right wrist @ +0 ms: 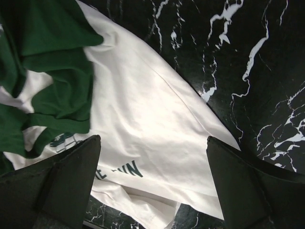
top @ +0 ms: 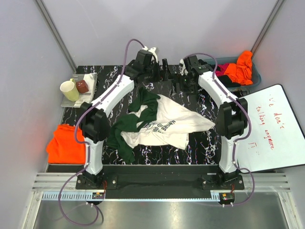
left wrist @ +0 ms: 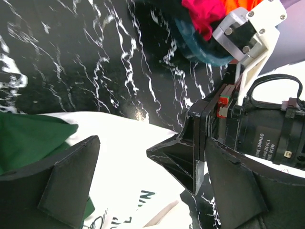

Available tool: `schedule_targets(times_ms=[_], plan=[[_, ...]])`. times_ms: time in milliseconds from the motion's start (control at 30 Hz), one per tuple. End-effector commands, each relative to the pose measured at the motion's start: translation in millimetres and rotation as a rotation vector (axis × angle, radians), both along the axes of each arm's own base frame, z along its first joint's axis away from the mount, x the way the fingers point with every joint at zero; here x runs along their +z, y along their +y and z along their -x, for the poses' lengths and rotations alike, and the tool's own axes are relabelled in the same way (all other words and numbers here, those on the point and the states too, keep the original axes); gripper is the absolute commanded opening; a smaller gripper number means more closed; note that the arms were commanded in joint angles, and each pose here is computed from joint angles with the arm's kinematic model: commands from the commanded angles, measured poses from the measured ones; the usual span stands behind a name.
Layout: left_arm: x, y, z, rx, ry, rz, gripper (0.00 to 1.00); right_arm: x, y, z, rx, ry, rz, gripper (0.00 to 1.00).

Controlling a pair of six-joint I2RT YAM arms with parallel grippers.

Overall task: Fold and stack the t-shirts
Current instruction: Flatten the tshirt out

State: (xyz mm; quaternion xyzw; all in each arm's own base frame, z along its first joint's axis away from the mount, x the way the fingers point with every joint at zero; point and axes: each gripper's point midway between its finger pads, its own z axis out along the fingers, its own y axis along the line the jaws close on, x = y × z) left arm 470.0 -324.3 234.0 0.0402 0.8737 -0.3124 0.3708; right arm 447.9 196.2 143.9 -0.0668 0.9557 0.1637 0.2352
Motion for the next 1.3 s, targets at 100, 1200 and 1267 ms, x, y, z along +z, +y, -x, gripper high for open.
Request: schedule_targets(times_ms=[100,1200,1267], plan=[[-118,158,-7,0.304,0.266,-0.497,0.93,66,-69,8,-0.166,-0.121,0.005,1.0],[-119,126,-32,0.073,0.181,-0.385,0.94,-10,-101,46,-0.244,0.095,0.111,1.0],[-132,124,-36,0.067,0.2,-0.389,0.88,-11,-106,50,-0.259,0.099,0.117,1.0]])
